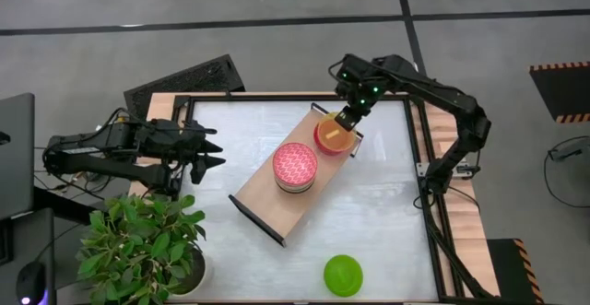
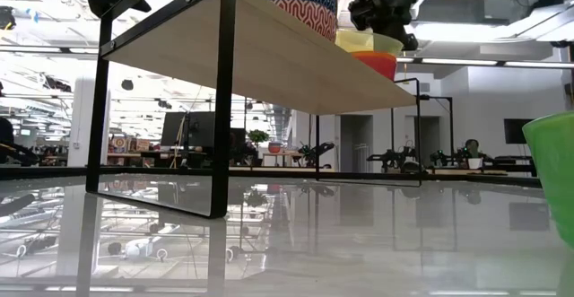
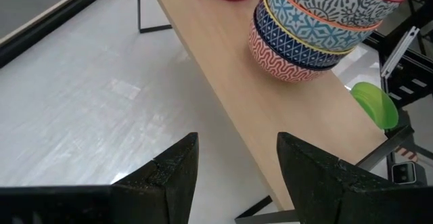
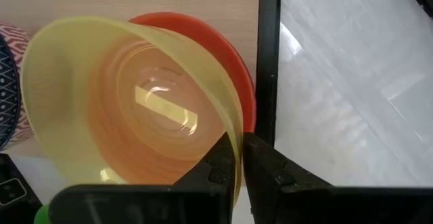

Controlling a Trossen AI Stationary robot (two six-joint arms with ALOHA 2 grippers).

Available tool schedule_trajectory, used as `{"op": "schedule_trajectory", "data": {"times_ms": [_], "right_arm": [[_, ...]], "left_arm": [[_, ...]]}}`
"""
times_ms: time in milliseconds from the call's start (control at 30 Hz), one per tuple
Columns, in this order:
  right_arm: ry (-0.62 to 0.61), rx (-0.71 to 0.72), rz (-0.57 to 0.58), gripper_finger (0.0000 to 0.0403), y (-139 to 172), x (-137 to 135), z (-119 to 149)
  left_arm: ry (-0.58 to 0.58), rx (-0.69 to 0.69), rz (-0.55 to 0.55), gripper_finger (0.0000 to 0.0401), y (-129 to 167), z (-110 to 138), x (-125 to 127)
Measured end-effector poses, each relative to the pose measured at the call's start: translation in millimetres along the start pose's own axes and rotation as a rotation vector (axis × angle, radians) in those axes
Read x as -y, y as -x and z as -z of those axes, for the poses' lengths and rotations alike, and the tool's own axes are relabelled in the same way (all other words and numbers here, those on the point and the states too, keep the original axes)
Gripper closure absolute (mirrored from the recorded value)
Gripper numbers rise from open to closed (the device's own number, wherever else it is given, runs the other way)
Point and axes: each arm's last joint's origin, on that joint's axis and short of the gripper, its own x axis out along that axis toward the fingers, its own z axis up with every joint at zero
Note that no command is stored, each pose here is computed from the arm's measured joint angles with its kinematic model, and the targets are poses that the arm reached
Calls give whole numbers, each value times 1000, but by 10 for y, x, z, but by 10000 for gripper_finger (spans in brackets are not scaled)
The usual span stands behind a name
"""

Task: Place and stack bowls onto a shelf
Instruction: Stack the yellow bowl on top of the orange bowl on the shelf, then stack the green bowl on top of the yellow bowl on the shelf

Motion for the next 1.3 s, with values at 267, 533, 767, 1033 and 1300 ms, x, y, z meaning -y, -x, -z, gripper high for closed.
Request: {"op": "schedule_trajectory", "data": {"times_ms": [267,533,767,1033,1300], "right_arm": [[50,0,-11,346,0,-4,-1],[92,3,-60,282,6,-2,-9],[61,36,-61,206,161,1,-36],[32,-28,-171,201,612,-550,414],[22,-135,-58,198,197,-1405,1243]], "left_arm": [[0,-1,1,215,0,0,0],[-8,-3,6,215,0,1,2],[-7,-3,6,215,0,1,2],[0,-5,10,215,0,1,3],[2,-34,49,215,1,15,12]]}}
